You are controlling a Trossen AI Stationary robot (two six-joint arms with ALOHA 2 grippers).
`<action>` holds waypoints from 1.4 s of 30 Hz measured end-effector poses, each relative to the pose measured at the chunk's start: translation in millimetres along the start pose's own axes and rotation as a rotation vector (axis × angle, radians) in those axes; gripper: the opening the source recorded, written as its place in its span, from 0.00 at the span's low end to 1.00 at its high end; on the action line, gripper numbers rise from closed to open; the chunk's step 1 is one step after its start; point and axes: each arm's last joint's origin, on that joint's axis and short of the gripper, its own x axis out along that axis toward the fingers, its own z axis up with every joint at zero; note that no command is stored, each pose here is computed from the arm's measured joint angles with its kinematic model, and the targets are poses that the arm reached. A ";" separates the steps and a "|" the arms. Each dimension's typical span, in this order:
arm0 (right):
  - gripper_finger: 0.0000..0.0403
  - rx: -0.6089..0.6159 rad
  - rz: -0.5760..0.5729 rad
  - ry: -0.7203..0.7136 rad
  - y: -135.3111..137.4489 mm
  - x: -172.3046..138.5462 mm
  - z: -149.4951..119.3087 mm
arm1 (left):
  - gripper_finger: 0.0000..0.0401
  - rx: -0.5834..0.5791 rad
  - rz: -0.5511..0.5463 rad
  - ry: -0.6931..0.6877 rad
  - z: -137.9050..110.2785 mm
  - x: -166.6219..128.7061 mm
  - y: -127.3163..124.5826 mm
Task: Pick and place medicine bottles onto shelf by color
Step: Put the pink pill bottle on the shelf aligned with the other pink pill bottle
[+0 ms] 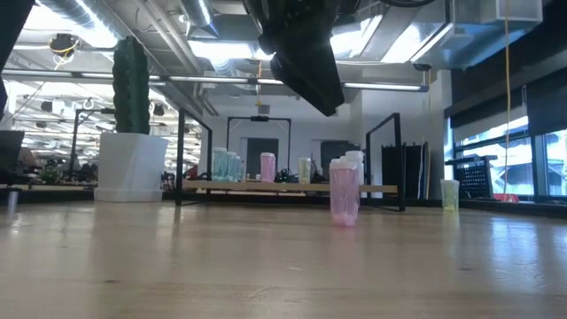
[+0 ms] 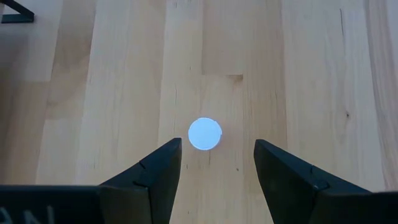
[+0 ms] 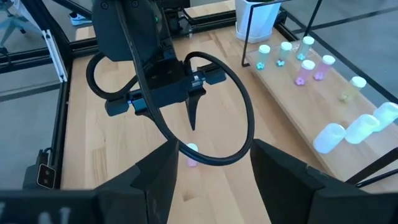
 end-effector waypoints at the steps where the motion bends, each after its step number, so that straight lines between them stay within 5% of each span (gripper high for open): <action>1: 0.50 0.000 0.000 0.000 0.0 0.0 0.0 | 0.49 0.000 0.000 0.000 0.0 0.0 0.0; 22: 0.50 0.000 0.000 0.001 0.0 0.0 0.0 | 0.49 -0.057 0.022 -0.004 1.2 2.1 5.1; 33: 0.50 0.000 0.000 0.001 0.0 0.1 0.0 | 0.70 -0.003 -0.004 0.015 1.0 14.3 8.0; 42: 0.50 -0.001 0.000 0.002 0.2 0.3 -0.1 | 0.72 0.020 0.030 0.065 -7.0 46.6 7.8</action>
